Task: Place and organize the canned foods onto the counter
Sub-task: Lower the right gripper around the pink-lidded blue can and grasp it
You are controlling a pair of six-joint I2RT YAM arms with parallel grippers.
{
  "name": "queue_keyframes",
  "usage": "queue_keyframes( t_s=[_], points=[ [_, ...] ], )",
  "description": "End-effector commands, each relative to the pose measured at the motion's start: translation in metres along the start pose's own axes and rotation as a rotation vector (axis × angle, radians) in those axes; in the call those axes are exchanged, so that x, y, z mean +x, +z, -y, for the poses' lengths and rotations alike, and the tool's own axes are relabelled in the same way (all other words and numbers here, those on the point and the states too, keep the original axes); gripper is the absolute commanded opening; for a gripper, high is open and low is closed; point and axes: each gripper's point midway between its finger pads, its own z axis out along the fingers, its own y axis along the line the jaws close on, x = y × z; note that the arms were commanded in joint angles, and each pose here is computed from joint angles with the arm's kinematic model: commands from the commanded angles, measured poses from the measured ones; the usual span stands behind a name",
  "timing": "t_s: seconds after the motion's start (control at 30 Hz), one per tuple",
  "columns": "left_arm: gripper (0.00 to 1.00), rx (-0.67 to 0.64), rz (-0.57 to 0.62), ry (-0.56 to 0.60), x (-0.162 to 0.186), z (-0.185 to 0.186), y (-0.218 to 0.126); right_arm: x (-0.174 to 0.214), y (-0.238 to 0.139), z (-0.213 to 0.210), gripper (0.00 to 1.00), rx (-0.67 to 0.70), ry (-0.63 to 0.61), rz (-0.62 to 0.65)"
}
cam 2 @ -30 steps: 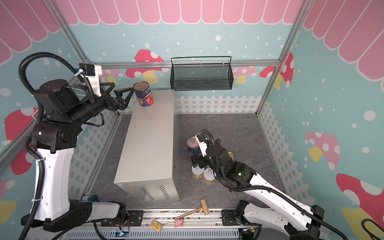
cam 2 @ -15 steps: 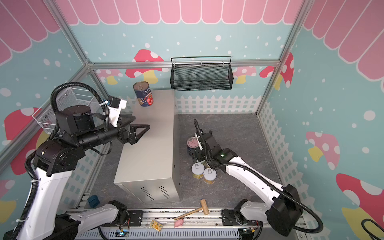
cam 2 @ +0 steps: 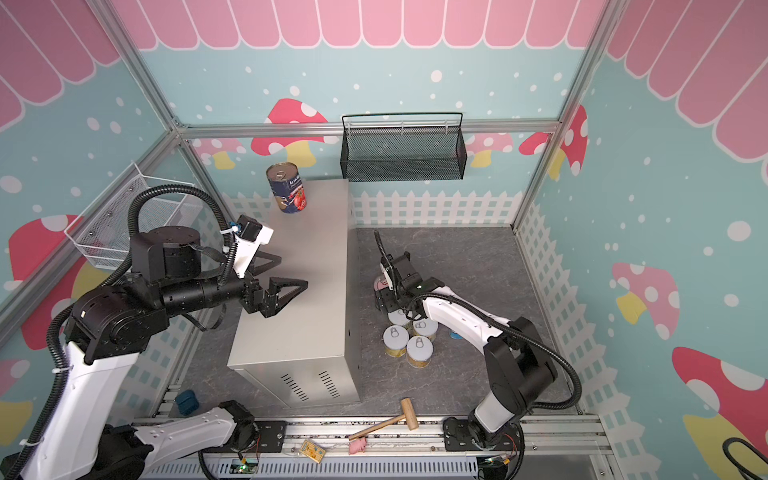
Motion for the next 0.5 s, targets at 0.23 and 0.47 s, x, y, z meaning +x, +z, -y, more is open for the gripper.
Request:
queue_keyframes(
  t_s=[0.23, 0.47],
  points=[
    [0.99, -0.012, -0.002, 0.057, 0.003, 0.002, -0.010, -0.026, 0.030, 0.008, 0.85, 0.008, 0.015, 0.027],
    [0.99, -0.028, -0.012, 0.071, 0.006, -0.001, -0.007, -0.034, 0.044, 0.008, 0.85, -0.002, 0.014, 0.039]
  ],
)
